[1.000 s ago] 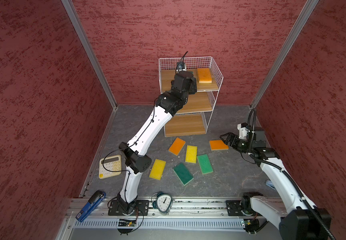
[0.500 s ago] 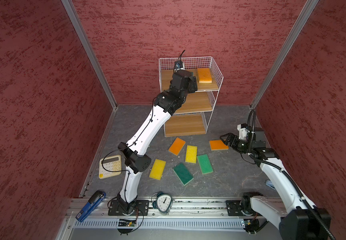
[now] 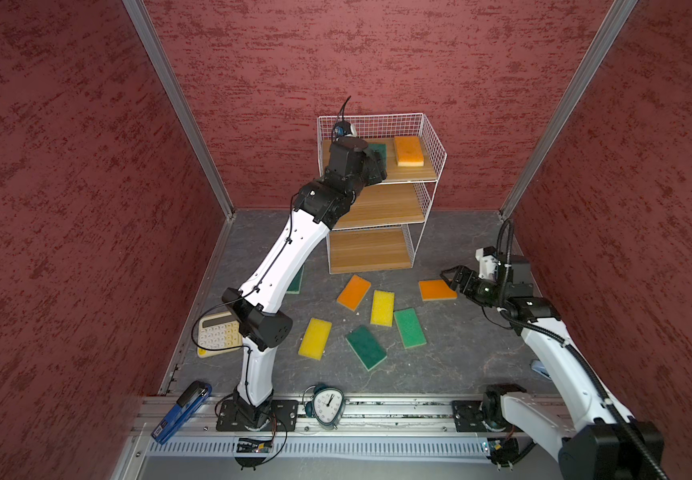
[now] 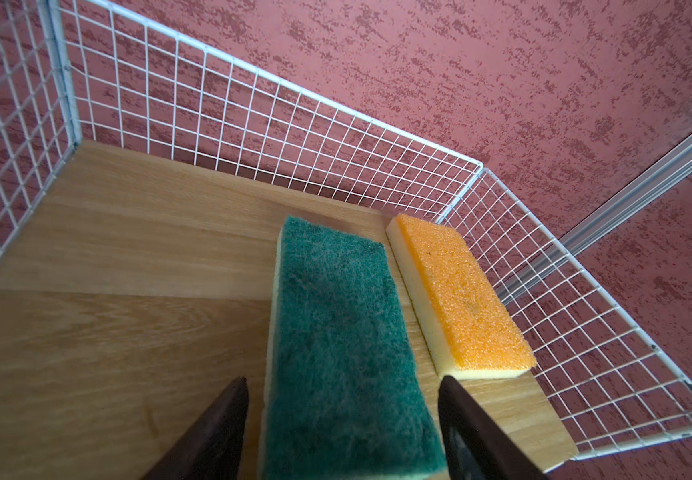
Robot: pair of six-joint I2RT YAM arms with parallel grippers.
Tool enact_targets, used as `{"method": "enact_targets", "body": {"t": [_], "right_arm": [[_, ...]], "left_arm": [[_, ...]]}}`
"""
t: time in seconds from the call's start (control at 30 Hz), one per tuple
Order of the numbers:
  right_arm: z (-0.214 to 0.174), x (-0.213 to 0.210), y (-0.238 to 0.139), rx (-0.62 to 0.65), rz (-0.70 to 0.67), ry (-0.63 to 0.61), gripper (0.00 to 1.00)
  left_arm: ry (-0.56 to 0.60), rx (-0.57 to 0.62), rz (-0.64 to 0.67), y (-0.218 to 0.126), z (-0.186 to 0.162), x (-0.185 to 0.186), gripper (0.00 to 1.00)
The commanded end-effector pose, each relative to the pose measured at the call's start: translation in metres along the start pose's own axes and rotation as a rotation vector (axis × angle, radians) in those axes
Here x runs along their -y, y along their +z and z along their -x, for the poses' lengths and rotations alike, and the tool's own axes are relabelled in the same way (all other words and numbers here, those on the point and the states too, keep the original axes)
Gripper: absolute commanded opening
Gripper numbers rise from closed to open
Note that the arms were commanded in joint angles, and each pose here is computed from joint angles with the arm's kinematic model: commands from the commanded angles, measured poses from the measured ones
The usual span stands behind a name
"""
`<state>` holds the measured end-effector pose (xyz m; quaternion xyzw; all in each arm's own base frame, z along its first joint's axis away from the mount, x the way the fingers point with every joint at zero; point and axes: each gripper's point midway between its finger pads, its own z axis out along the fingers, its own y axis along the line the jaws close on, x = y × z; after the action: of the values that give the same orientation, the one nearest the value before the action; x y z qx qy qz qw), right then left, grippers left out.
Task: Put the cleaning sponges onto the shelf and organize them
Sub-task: 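Open the left gripper and release the dark green sponge on the shelf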
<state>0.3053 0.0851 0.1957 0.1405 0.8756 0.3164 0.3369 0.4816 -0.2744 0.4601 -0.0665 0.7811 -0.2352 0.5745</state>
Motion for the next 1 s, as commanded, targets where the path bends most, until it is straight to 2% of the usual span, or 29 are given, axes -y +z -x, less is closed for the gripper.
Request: {"method": "enact_targets", "body": {"t": [0.0,0.27,0.47,0.57,0.8,0.97], "right_arm": [[0.001,-0.002,-0.002,0.016,0.016,-0.004,0.91],[0.002,-0.003,-0.002,0.015,0.016,-0.005,0.91],[0.003,-0.004,-0.003,0.017,0.016,-0.004,0.91],[0.003,-0.004,-0.002,0.018,0.017,-0.004,0.91],[0.004,-0.004,-0.001,0.017,0.021,0.001,0.91],[0.003,-0.003,-0.002,0.018,0.017,0.0,0.91]], "left_arm": [[-0.031,-0.083,-0.001,0.003,-0.018,-0.008,0.71],[-0.097,-0.141,-0.035,0.01,-0.025,-0.013,0.6],[-0.109,-0.155,-0.045,0.009,-0.026,-0.012,0.44],[-0.12,-0.165,-0.037,0.007,-0.027,-0.015,0.42],[-0.122,-0.181,-0.017,0.008,-0.028,-0.019,0.26],[-0.14,-0.196,-0.018,0.014,-0.032,-0.021,0.19]]}}
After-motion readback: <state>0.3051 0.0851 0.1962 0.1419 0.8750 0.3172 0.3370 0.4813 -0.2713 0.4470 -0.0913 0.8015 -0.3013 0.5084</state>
